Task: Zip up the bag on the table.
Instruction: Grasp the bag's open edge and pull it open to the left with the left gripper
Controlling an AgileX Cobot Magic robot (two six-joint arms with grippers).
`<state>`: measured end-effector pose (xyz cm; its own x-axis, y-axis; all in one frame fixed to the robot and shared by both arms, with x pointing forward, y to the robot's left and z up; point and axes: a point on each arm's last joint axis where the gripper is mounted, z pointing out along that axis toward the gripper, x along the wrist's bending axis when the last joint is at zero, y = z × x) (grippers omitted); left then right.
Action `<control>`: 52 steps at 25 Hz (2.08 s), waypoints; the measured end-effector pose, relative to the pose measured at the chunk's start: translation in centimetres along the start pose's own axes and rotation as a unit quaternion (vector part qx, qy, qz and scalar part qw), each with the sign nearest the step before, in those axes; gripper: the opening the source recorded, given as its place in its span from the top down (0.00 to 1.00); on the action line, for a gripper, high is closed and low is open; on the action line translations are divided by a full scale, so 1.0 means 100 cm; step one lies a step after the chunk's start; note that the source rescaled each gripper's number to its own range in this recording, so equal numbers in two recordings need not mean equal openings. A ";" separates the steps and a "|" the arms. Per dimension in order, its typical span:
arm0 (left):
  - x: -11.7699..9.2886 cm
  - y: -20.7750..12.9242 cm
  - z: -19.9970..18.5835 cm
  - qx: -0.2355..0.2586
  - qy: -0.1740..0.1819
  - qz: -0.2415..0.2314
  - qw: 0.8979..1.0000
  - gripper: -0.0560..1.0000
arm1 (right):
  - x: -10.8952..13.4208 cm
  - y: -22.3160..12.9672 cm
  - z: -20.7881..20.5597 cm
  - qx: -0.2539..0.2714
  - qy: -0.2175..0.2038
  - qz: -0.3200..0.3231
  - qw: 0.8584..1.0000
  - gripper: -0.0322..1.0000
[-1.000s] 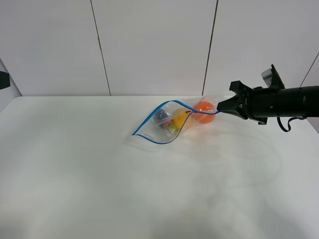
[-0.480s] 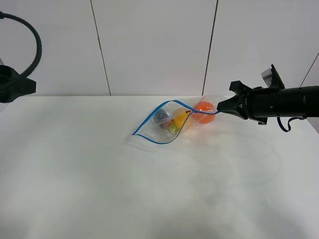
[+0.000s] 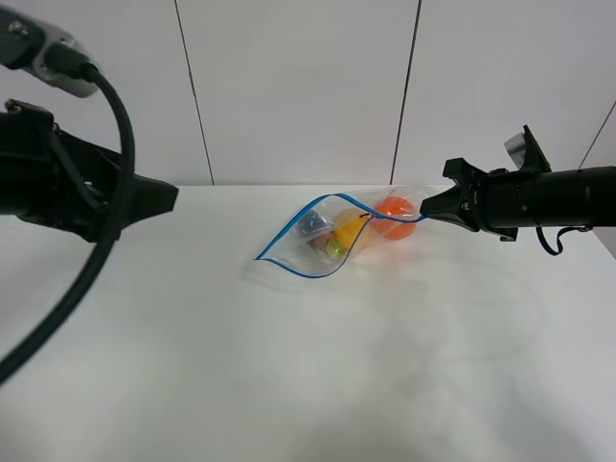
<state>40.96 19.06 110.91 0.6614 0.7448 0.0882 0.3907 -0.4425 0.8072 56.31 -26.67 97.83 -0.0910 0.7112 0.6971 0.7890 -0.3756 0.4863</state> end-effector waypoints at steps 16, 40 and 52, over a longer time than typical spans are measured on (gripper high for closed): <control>-0.038 0.001 0.075 0.024 -0.063 0.074 0.995 0.00 | -0.001 -0.001 0.000 0.005 -0.004 -0.007 1.000 0.97; -0.063 0.035 0.199 0.056 -0.089 0.135 0.985 0.00 | 0.001 -0.003 0.000 0.016 0.003 -0.015 1.000 0.97; -0.077 0.046 0.254 0.061 -0.098 0.146 0.983 0.00 | 0.001 -0.003 0.000 0.019 0.007 -0.015 1.000 0.97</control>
<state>53.92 -1.41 99.07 0.8627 0.4720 0.1816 0.2318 -0.6881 0.6876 56.02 -26.45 97.75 -0.1226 0.7130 0.6903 0.8083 -0.3319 0.4864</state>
